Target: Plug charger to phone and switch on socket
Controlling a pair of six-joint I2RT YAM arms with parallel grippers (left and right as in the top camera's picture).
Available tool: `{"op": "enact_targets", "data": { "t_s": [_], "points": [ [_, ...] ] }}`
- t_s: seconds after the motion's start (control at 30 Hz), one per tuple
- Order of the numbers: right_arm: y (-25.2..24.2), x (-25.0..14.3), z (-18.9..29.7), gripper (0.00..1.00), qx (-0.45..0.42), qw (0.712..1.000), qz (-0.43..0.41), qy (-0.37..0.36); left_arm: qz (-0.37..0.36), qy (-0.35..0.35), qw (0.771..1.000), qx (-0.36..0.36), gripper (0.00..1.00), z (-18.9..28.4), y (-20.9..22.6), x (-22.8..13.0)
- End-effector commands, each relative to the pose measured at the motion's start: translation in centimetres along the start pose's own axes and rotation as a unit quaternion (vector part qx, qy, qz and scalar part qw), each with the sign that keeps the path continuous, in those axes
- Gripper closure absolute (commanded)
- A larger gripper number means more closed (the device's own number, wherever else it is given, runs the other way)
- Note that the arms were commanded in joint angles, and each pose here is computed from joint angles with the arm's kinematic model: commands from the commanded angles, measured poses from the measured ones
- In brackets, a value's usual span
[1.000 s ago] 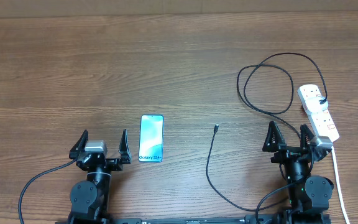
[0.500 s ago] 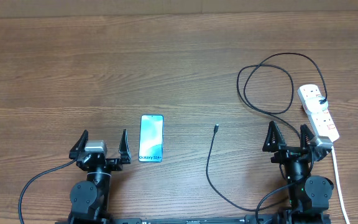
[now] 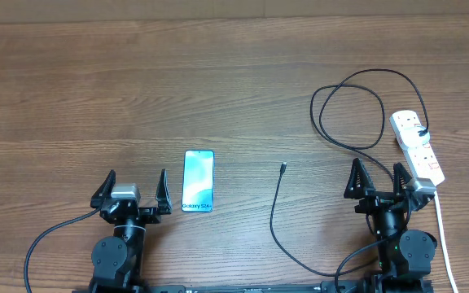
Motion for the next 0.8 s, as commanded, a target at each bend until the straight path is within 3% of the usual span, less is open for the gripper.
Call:
{"op": "enact_targets", "data": {
  "t_s": [0.0,0.27,0.5,0.77],
  "points": [
    [0.0,-0.2,0.0,0.00,0.002,1.000,0.002,-0.001,-0.009,-0.002,1.000,-0.002,0.00,0.0,0.0,-0.1],
    [0.0,-0.3,0.0,0.00,0.002,1.000,0.002,0.000,-0.006,-0.001,1.000,-0.007,0.00,0.0,-0.1,-0.1],
    [0.0,-0.2,0.0,0.00,0.002,1.000,0.002,-0.001,0.007,0.029,0.995,-0.092,0.00,0.2,-2.0,-0.9],
    [0.0,-0.2,0.0,0.00,0.002,1.000,0.002,-0.001,0.075,0.075,0.985,-0.133,0.00,1.1,-3.3,-0.1]
  ]
}}
Point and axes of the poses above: each gripper's point midway between its finger pads, its own z axis back along the fingers, its own y axis along the line the jaws close on, x = y × z, the point moved 6 cm from there along z, back along the fingers, and after that the axes turned 13 degrees about z, right-handed, at the moved point
